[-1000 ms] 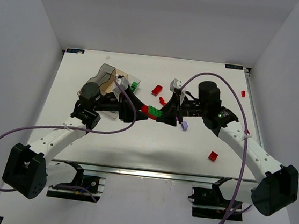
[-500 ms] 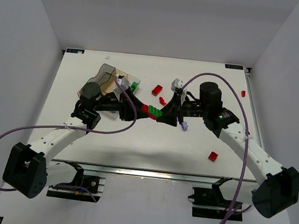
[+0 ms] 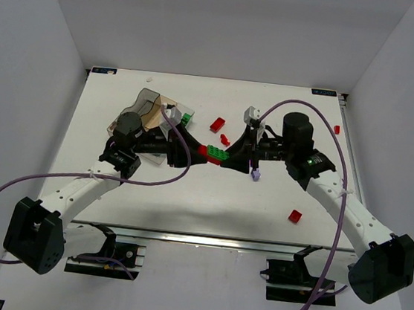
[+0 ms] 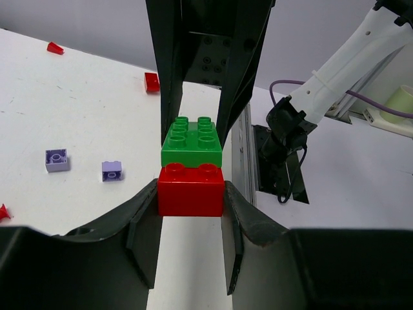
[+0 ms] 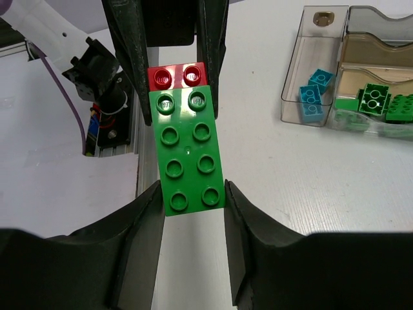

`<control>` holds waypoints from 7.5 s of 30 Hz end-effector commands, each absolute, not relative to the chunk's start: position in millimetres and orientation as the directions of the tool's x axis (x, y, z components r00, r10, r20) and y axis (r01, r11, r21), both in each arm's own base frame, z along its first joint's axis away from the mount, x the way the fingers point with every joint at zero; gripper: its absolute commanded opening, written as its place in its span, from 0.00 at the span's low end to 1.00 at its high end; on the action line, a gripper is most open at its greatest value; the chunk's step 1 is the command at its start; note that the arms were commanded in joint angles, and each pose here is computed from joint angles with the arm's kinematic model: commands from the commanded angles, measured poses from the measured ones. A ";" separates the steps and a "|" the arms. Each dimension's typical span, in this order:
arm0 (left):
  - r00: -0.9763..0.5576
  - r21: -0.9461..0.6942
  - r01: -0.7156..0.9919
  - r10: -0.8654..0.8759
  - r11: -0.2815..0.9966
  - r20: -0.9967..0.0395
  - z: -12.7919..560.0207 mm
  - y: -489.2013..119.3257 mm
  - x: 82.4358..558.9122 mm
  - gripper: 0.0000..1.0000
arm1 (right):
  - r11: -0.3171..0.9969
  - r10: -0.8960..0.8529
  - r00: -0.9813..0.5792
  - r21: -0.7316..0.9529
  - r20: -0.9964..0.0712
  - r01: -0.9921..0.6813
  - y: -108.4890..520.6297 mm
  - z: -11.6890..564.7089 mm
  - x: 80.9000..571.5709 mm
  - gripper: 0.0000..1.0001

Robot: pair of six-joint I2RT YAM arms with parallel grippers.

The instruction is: Sort the legos into containers by color

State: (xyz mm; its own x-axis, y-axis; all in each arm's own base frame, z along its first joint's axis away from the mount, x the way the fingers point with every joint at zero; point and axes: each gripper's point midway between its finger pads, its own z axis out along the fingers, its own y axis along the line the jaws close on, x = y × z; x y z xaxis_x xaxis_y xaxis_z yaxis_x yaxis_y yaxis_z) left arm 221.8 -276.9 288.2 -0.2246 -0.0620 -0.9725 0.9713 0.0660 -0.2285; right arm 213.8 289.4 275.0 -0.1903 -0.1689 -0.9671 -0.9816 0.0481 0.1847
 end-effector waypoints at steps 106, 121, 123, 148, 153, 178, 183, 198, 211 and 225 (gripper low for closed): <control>-0.191 -0.192 0.129 -0.166 0.973 -0.968 286.5 -89.1 373.8 0.60 | 0.294 -0.501 -0.004 -0.165 -0.865 -0.941 340.6 199.7 359.6 0.00; -0.029 -0.202 0.167 -0.199 0.965 -0.979 312.4 -76.3 320.8 0.65 | 0.381 -0.564 -0.015 -0.244 -0.826 -0.892 430.5 150.1 464.1 0.00; -0.019 -0.198 0.160 -0.197 0.967 -0.980 314.5 -74.1 319.4 0.66 | 0.395 -0.555 -0.012 -0.250 -0.832 -0.884 437.9 151.2 473.1 0.00; -0.013 -0.194 0.152 -0.194 0.969 -0.981 314.7 -71.8 317.7 0.66 | 0.413 -0.570 -0.013 -0.273 -0.822 -0.869 450.5 122.0 489.0 0.71; -0.022 -0.194 0.153 -0.193 0.969 -0.981 311.6 -72.8 319.1 0.66 | 0.414 -0.544 -0.013 -0.255 -0.839 -0.874 452.1 137.3 486.8 0.73; -0.255 -0.311 0.732 -0.179 0.607 -0.950 278.0 -199.5 310.5 0.42 | 0.587 -0.196 -0.365 0.189 -0.910 -0.787 279.1 230.0 373.3 0.45; -0.436 -0.403 0.686 -0.101 0.606 -0.894 250.4 -232.8 348.7 0.69 | 0.611 -0.121 -0.297 0.165 -0.947 -0.774 216.5 261.1 337.9 0.89; -0.486 -0.006 0.450 0.239 0.893 -0.841 135.8 -278.9 493.6 0.75 | 0.545 -0.130 -0.258 0.148 -0.957 -0.825 164.1 241.0 304.5 0.14; -0.487 0.088 0.418 0.305 0.904 -0.818 83.7 -321.3 541.3 0.78 | 0.503 -0.164 -0.184 0.079 -0.969 -0.861 168.5 238.4 292.5 0.28; -0.523 0.139 0.338 0.309 0.931 -0.794 59.6 -313.8 550.1 0.31 | 0.505 -0.172 -0.165 0.057 -0.971 -0.861 169.4 240.4 291.8 0.28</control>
